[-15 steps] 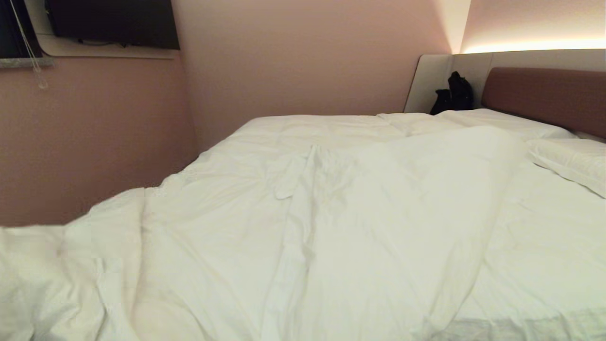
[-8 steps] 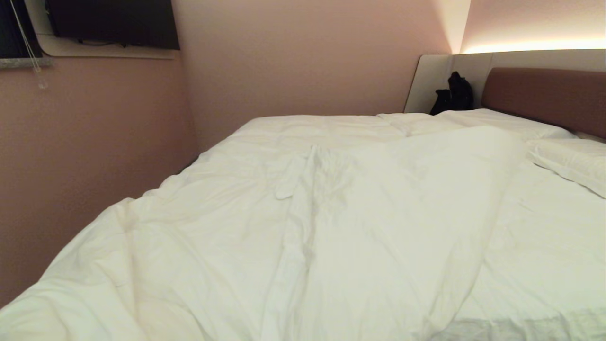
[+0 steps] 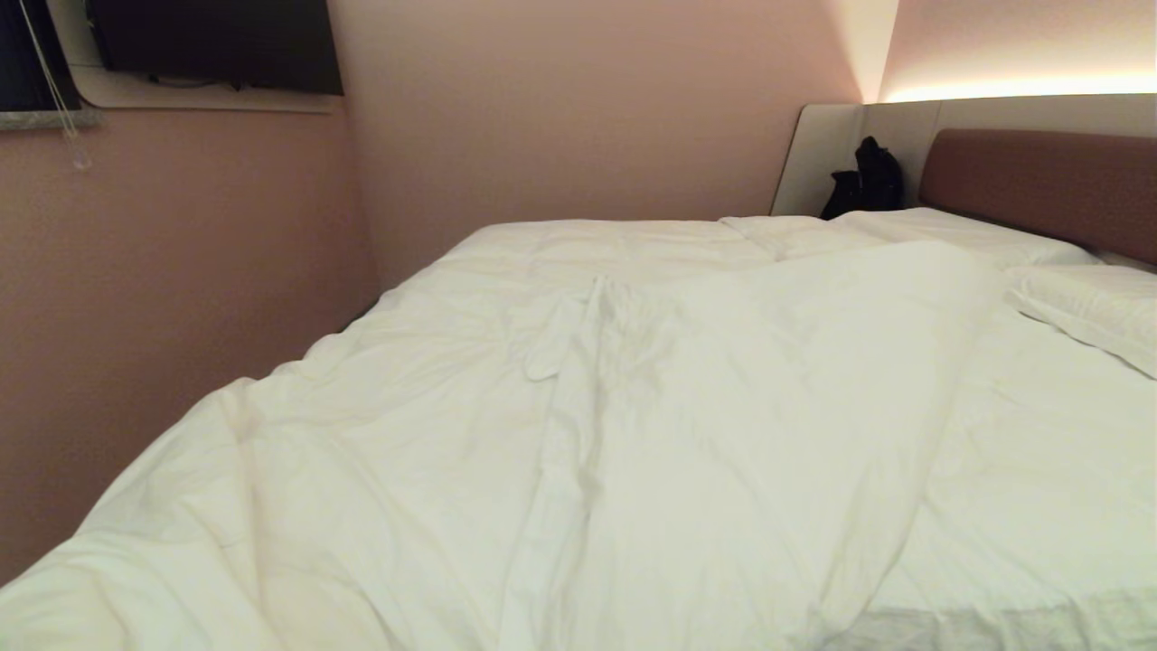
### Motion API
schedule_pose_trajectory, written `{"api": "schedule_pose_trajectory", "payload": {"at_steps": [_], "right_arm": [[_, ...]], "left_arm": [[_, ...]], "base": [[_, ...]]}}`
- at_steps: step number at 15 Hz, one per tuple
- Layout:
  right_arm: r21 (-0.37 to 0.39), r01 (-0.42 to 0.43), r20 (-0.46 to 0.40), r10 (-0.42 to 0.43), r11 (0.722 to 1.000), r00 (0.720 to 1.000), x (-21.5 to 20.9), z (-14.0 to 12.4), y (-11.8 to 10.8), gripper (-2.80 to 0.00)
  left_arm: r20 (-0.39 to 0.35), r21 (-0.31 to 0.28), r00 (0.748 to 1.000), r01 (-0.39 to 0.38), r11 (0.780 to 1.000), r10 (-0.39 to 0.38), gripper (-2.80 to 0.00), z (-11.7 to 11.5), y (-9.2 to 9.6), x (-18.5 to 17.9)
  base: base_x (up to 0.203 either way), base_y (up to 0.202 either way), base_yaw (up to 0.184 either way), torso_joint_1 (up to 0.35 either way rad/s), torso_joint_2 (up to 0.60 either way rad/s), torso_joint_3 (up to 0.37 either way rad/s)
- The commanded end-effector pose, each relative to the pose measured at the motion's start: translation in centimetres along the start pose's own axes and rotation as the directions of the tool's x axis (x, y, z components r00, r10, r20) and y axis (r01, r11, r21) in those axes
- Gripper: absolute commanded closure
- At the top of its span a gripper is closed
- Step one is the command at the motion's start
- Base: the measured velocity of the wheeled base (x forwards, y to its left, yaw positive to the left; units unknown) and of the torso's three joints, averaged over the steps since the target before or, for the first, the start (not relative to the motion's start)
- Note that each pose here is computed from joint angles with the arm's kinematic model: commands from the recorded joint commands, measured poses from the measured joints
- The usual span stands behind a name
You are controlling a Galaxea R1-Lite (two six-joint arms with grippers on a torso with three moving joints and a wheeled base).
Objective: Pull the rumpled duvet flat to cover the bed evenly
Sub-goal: Flatten the corners of the folded blanket
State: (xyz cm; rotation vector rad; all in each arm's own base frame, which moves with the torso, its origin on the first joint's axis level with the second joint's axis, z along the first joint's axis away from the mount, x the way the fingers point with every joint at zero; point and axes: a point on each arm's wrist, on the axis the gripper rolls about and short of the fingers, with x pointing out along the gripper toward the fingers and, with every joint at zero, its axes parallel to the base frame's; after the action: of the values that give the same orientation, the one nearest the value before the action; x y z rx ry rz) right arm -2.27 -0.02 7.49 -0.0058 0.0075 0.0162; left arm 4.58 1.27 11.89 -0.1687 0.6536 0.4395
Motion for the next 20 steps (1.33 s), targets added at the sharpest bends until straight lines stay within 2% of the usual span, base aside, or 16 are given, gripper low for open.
{"api": "schedule_pose_trajectory", "payload": {"at_steps": [1,2,4,7,10,12,15,17,20], "right_arm": [[0.000,-0.001,0.000,0.001,1.000,1.000,0.0,0.0,0.0,0.00],[0.000,-0.001,0.000,0.001,1.000,1.000,0.0,0.0,0.0,0.00],[0.000,-0.001,0.000,0.001,1.000,1.000,0.0,0.0,0.0,0.00],[0.000,-0.001,0.000,0.001,1.000,1.000,0.0,0.0,0.0,0.00],[0.000,-0.001,0.000,0.001,1.000,1.000,0.0,0.0,0.0,0.00],[0.000,-0.001,0.000,0.001,1.000,1.000,0.0,0.0,0.0,0.00],[0.000,-0.001,0.000,0.001,1.000,1.000,0.0,0.0,0.0,0.00],[0.000,-0.001,0.000,0.001,1.000,1.000,0.0,0.0,0.0,0.00],[0.000,-0.001,0.000,0.001,1.000,1.000,0.0,0.0,0.0,0.00]], "left_arm": [[-0.010,-0.004,1.000,-0.004,1.000,0.004,0.00,-0.1,0.0,0.0],[-0.011,-0.012,1.000,-0.007,1.000,0.007,-2.80,-0.2,0.1,-0.1],[-0.026,-0.034,1.000,-0.012,0.999,0.011,-2.80,-0.2,0.1,-0.3],[-0.047,-0.127,0.999,-0.021,0.992,0.016,-2.80,-0.3,0.3,-1.0],[-0.019,-0.188,1.000,-0.006,0.982,0.002,-2.80,1.2,0.5,-3.0],[0.013,-0.239,1.000,0.015,0.971,-0.012,-2.80,2.4,0.6,-4.9],[0.105,-0.295,0.994,0.062,0.953,-0.032,-2.80,3.3,1.2,-8.2],[0.171,-0.309,0.984,0.095,0.946,-0.044,-2.80,3.5,1.5,-10.0],[0.209,-0.310,0.975,0.136,0.941,-0.072,-2.80,4.7,1.4,-10.6]], "base": [[0.000,0.000,0.000,0.000,0.00,0.000],[0.000,0.000,0.000,0.000,0.00,0.000],[0.000,0.000,0.000,0.000,0.00,0.000],[0.000,0.000,0.000,0.000,0.00,0.000],[0.000,0.000,0.000,0.000,0.00,0.000],[0.000,0.000,0.000,0.000,0.00,0.000],[0.000,0.000,0.000,0.000,0.00,0.000],[0.000,0.000,0.000,0.000,0.00,0.000],[0.000,0.000,0.000,0.000,0.00,0.000]]}}
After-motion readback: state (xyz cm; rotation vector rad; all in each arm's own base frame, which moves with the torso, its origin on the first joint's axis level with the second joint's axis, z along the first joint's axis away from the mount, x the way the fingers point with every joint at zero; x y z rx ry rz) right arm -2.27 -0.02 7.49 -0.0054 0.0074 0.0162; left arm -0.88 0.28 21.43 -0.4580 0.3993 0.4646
